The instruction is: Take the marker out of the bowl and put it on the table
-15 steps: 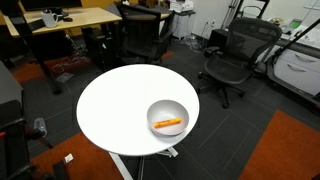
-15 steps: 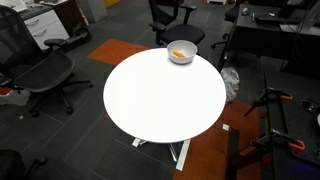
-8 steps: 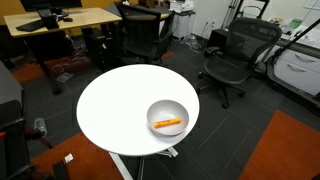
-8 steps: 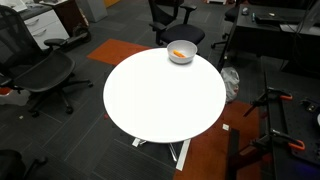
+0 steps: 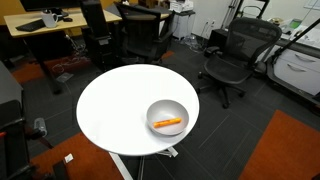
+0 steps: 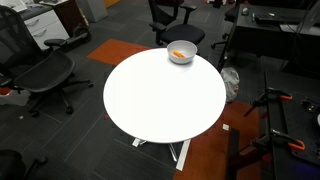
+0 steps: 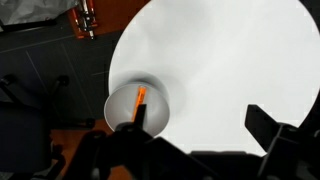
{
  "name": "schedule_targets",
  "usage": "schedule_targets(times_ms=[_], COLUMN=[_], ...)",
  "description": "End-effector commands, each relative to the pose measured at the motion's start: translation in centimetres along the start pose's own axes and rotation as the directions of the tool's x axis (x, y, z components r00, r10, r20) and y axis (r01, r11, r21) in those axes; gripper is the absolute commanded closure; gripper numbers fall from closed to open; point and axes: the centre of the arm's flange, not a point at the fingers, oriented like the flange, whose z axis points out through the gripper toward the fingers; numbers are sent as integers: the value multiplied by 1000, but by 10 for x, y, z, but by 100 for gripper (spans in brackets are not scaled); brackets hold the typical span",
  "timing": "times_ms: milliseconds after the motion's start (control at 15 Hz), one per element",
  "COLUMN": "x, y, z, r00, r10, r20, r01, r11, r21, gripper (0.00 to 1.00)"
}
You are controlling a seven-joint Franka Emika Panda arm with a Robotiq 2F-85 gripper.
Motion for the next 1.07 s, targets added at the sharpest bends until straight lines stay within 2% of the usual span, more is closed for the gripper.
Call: schedule_targets(times_ms=[0, 267, 733, 800, 1000], x=[38, 61, 99, 76, 79], y=[12, 27, 56, 47, 49], z=[38, 76, 122, 117, 125], r00=[1000, 998, 993, 995, 994], r10=[-3, 43, 114, 102, 105], r20=[-22, -42, 36, 12, 22], r01=[2, -44, -113, -102, -104], r11=[1000, 999, 993, 994, 994], r21=[-19, -28, -18, -28, -31], gripper=[0, 0, 0, 0, 0])
